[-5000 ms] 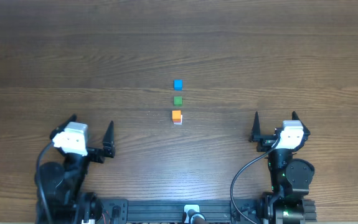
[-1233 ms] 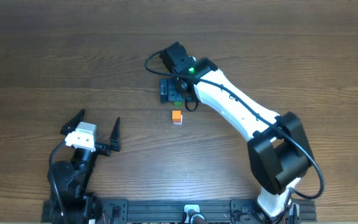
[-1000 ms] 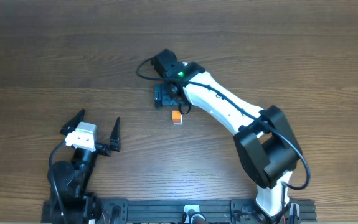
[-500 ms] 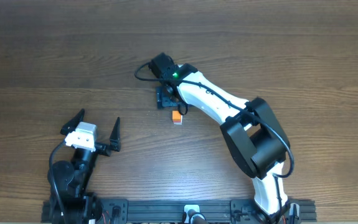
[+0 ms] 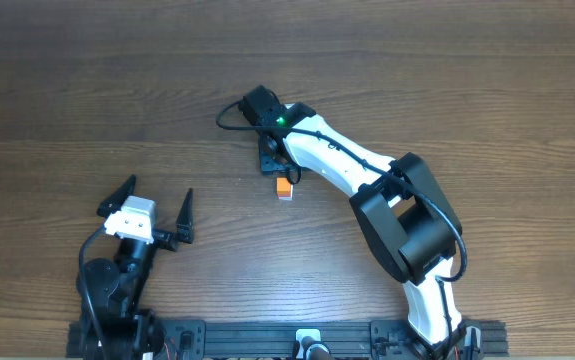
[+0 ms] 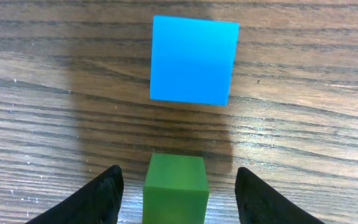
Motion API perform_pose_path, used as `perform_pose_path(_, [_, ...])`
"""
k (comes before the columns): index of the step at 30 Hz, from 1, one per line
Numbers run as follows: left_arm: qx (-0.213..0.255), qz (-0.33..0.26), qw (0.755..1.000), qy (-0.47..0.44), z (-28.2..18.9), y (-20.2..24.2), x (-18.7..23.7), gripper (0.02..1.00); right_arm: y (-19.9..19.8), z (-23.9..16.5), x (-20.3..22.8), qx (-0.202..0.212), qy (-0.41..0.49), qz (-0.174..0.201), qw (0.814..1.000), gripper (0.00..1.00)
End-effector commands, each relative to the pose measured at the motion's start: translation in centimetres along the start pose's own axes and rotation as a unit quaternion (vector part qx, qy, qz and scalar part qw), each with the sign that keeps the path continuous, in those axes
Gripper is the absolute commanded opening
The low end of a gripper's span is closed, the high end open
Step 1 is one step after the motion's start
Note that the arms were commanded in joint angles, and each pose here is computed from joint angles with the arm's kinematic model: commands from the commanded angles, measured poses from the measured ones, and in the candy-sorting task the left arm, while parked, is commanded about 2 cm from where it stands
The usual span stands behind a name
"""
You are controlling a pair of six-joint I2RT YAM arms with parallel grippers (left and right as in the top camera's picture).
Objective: Stack Cubes
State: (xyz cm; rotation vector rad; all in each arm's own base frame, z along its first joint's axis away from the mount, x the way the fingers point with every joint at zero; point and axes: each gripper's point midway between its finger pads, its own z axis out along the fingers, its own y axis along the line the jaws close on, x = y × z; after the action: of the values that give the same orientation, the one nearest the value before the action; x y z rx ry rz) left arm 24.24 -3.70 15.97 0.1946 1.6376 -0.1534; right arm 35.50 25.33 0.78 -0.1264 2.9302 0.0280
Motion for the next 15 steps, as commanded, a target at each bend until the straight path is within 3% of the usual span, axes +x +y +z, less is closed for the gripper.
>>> perform_pose_path(1, [0.002, 0.007, 1.000, -0.001, 0.00, -0.04, 0.08, 1.000, 0.07, -0.03, -0.75, -0.001, -0.007, -0.003, 1.000, 0.579])
perform_pose_path(15, [0.002, 0.007, 1.000, -0.001, 0.00, -0.04, 0.07, 1.000, 0.13, -0.03, -0.70, -0.003, -0.006, -0.003, 1.000, 0.472])
